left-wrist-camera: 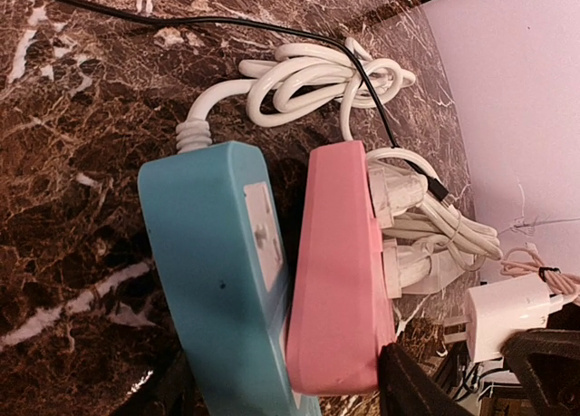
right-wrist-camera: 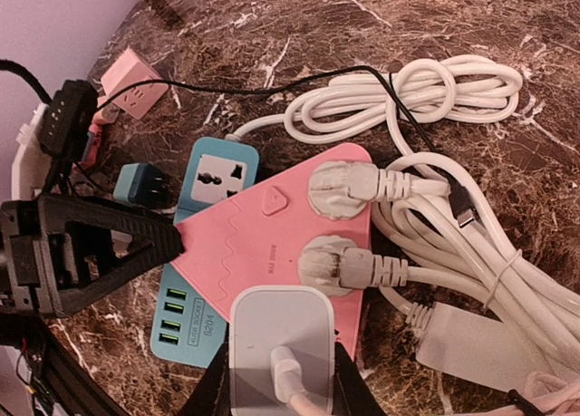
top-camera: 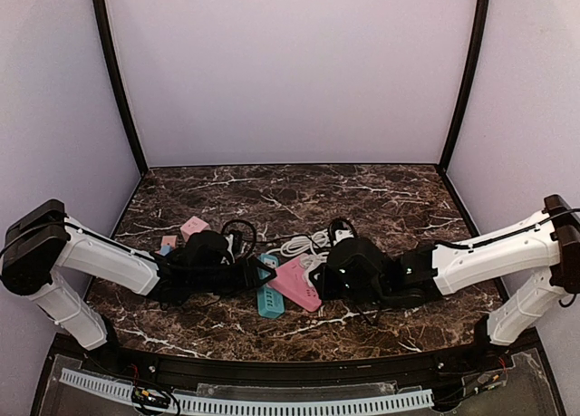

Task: Pull the plug off the socket
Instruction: Remove the plug from the socket.

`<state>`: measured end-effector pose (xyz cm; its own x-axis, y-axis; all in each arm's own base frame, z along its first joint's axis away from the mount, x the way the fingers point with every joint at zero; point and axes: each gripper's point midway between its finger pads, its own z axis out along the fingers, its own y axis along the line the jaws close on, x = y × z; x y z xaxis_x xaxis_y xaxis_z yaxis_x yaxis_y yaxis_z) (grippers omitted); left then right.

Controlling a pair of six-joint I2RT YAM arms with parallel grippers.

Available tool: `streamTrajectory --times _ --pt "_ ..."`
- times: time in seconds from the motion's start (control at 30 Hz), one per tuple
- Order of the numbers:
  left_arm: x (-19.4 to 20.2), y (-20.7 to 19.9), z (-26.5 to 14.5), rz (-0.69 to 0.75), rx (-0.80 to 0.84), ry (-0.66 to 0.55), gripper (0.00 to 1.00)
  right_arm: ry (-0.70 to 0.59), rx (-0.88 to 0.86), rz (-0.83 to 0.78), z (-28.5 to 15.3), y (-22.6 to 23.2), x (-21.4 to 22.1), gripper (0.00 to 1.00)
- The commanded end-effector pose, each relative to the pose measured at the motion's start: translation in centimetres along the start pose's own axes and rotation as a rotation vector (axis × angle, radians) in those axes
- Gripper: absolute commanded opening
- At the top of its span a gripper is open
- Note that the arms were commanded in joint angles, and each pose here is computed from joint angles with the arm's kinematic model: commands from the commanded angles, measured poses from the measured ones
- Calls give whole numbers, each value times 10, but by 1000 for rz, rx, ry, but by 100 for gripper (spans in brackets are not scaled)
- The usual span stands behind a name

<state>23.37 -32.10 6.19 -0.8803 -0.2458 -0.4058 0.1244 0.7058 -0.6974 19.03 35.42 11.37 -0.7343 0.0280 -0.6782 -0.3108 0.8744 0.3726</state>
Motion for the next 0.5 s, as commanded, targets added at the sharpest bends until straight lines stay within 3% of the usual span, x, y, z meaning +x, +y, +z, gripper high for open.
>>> streamTrajectory --times 0.0,0.33,0.47 --pt "25 61 -4 81 -223 80 56 -40 -104 82 -5 14 -15 0" --pt "24 60 -5 90 -221 76 56 -43 -108 58 -5 16 -16 0" --pt "15 49 -8 125 -197 51 61 -92 -134 -9 -18 25 -30 0"
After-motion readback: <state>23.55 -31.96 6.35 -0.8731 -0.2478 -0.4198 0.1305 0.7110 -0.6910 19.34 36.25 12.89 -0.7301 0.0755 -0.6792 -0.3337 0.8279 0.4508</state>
